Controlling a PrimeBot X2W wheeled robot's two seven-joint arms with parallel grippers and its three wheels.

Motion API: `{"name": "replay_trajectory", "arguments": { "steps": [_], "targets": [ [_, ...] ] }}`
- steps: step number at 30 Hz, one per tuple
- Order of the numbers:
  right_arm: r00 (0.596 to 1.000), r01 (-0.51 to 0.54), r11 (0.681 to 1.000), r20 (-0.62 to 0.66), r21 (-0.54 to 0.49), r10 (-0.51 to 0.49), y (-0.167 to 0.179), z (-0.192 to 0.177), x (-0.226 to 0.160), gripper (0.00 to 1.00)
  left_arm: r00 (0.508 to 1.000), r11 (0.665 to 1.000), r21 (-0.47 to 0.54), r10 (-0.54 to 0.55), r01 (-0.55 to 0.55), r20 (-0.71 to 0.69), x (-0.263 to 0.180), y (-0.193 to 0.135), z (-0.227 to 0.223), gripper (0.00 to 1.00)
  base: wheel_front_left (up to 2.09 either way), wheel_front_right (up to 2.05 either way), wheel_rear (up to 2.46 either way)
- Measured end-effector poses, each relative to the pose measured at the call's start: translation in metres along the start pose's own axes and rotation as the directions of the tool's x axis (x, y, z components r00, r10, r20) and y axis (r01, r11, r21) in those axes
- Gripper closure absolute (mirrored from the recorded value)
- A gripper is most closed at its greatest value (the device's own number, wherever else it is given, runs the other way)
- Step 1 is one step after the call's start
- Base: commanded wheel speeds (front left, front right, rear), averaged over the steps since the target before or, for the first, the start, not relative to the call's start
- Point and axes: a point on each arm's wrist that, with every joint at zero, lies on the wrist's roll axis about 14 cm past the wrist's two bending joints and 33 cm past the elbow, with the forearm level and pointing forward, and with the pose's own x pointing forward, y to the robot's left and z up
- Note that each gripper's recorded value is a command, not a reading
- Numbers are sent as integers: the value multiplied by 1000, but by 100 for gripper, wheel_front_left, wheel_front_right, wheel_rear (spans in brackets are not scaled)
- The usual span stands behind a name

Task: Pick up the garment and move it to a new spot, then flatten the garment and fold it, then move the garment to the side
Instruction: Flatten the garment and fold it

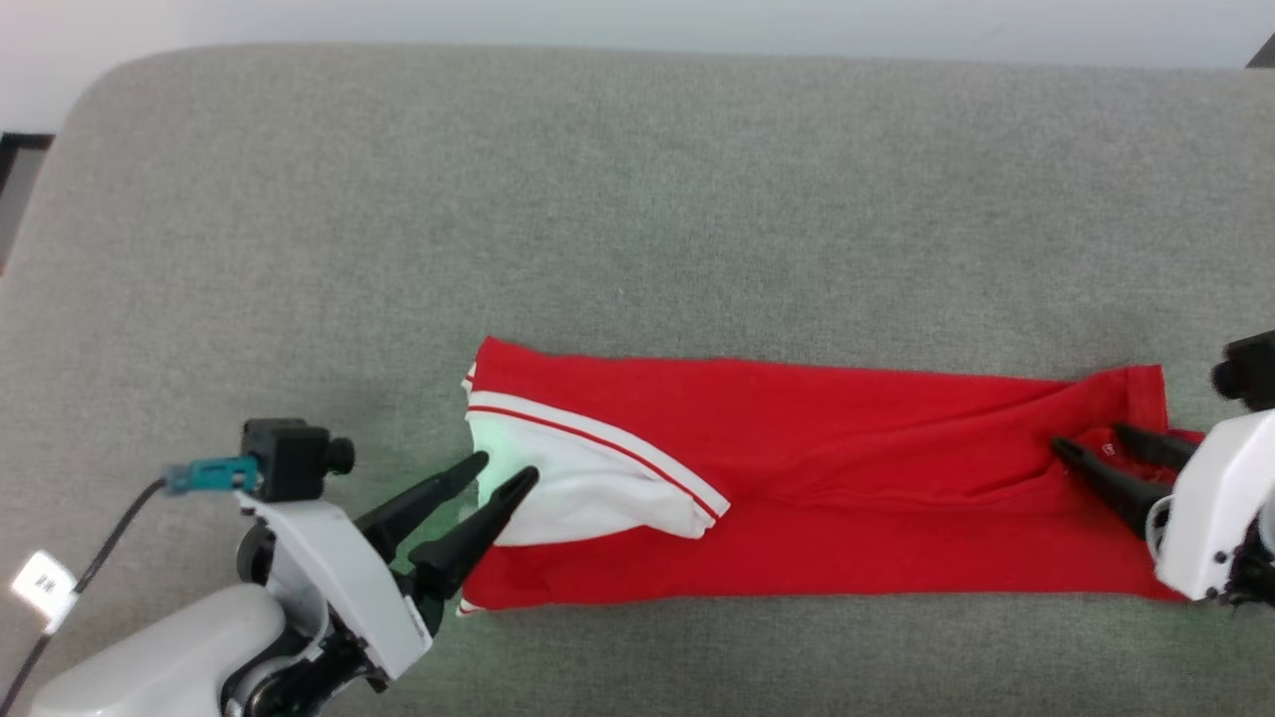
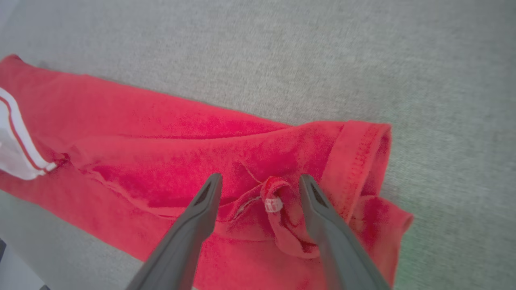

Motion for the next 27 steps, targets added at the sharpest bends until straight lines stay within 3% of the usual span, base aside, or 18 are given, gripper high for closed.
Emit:
{"name": "replay_trajectory", "arguments": {
  "steps": [6, 11, 13, 22, 27],
  "targets": [
    [999, 15, 995, 45, 95, -20, -12, 7, -17, 0, 995, 999, -36, 34, -30, 94, -16, 1, 11, 0, 0, 0, 0],
    [997, 70, 985, 8, 158, -72, -35, -5, -23, 0, 967, 991, -83, 123, -107, 223, -33, 18, 26, 0, 0, 0, 0],
    [996, 87, 981, -15, 176, -86, -41, -12, -23, 0, 952, 987, -50, 160, -152, 261, -42, 27, 29, 0, 0, 0, 0],
    [991, 102, 968, -109, 228, -79, -44, -32, -15, 0, 849, 926, 7, 344, -378, 401, -78, 61, 27, 0, 0, 0, 0],
    [989, 105, 967, -122, 233, -78, -46, -31, -12, 0, 799, 885, 60, 386, -462, 461, -89, 69, 34, 0, 0, 0, 0]
  ]
}}
